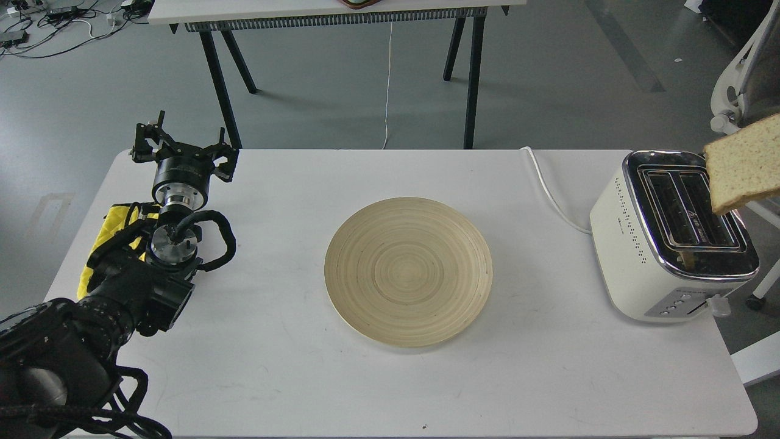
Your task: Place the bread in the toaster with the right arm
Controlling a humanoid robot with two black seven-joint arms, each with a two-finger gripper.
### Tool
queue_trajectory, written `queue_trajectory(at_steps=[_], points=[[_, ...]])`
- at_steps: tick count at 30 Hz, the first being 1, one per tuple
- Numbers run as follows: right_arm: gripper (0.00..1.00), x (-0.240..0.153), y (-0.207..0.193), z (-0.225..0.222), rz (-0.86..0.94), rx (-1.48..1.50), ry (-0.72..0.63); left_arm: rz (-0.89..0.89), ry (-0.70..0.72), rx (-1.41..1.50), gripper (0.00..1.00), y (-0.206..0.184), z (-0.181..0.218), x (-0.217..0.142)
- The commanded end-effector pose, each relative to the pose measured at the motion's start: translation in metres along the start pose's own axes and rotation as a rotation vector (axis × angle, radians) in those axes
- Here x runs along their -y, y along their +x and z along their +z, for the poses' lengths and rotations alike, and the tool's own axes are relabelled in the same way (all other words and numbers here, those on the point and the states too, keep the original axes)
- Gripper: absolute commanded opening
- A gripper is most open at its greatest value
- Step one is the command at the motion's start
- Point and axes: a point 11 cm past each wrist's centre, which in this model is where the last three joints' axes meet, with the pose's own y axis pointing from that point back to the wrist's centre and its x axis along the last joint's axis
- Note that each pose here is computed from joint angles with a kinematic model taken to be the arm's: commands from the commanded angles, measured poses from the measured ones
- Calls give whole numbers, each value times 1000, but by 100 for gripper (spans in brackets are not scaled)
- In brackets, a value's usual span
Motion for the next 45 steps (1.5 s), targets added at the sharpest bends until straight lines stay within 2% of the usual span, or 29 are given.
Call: queue_trajectory(at_steps=[1,22,24,27,28,30,33,35,41,45], points=[[0,2,-12,-1,-21,14,5,0,0,0,100,0,0,0],[2,12,-51,1,-90,46,11,0,0,0,100,0,0,0],[14,17,-56,-1,-92,52,16,0,1,1,100,0,0,0],[27,21,-65,-6,-103,70,32,0,0,0,100,0,0,0],[43,22,-66,-7,-101,71,35,0,0,0,100,0,0,0],[55,24,-68,-9,-97,75,39,0,0,0,100,0,0,0],[93,30,-65,-16,-50,90,53,0,0,0,100,0,0,0],[98,31,-63,-17,-33,88,57,0,1,1,100,0,0,0],[99,34,-49,-25,9,100,79,0,0,0,100,0,0,0],[99,43,-33,-51,83,279,110,0,0,0,100,0,0,0]])
